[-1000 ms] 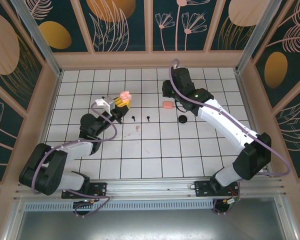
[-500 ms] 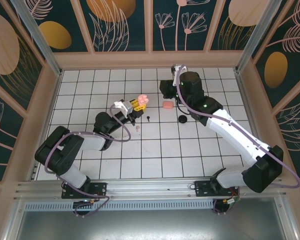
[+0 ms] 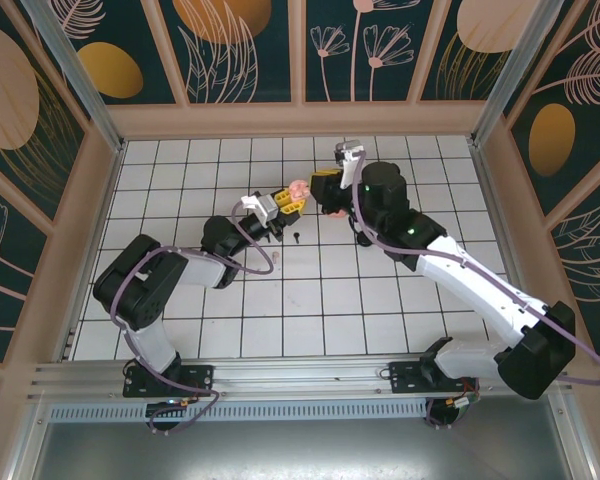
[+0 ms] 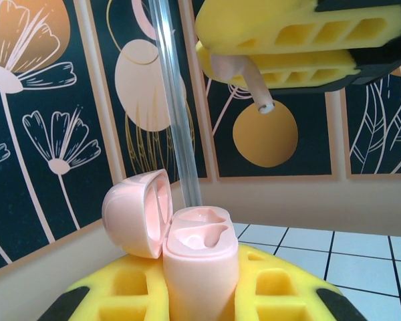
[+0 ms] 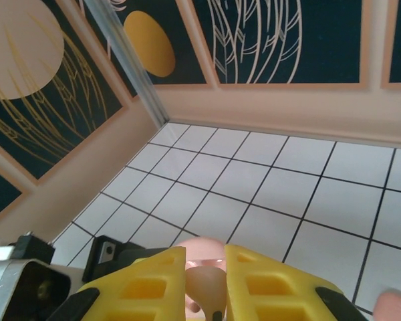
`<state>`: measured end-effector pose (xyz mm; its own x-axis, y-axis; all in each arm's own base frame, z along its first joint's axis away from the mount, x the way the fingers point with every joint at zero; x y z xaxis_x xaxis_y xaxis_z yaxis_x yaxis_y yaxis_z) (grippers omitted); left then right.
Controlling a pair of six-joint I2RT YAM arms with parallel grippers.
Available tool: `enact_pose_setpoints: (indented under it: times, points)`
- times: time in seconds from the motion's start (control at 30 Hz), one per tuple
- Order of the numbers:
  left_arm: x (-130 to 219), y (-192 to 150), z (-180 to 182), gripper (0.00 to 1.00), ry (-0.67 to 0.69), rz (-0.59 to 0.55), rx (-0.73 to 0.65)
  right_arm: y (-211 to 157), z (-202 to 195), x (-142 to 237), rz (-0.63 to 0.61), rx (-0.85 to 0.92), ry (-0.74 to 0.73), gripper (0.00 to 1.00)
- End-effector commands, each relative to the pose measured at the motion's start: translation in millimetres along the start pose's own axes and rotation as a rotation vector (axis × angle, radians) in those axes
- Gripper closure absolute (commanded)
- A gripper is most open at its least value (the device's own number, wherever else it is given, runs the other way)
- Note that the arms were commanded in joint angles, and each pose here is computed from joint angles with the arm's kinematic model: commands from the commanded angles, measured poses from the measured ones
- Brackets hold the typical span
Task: Insert the wireless bluetooth earbuds into the charging case
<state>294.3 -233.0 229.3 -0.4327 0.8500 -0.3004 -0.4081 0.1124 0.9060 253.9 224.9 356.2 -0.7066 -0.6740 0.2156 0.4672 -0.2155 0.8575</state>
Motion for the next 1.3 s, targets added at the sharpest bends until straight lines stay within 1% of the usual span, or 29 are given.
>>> enact_pose_setpoints:
  times: [0.0,0.3,0.5,0.7,1.27]
  points:
    - [-6.9,13.8,-0.5,1.00,-0.019,-0.087,-0.039,6.7,14.4,9.6,-0.065,0.027,0.077,0.83]
    - [-7.0,17.2,-0.1,1.00,-0.013,-0.087,-0.029,-2.2,23.0,3.7,-0.078,0.039,0.061,0.83]
    - [-7.4,20.0,0.1,1.00,-0.018,-0.088,-0.017,-4.1,22.9,-2.6,-0.095,0.046,0.001,0.84]
    - [-6.3,21.5,-0.5,1.00,-0.019,-0.080,-0.012,-8.4,19.8,-12.1,-0.077,0.051,-0.029,0.84]
    - [-6.4,22.3,-1.9,1.00,-0.036,-0.073,-0.010,-14.1,13.9,-27.9,-0.058,0.056,-0.052,0.85]
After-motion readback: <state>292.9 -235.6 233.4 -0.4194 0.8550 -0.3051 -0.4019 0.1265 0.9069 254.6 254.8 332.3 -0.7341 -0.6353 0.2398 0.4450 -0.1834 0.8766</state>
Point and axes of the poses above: each hand's point on the last joint's axis, 136 mm out from that joint toward the fingers, its own x axis back along the fingers, its own z axis along the line the jaws close on, y = z × x, the point moved 9 cm from there along x, back along the fingers, and after that the axes turned 9 degrees about -x, right-handed, at the moved point
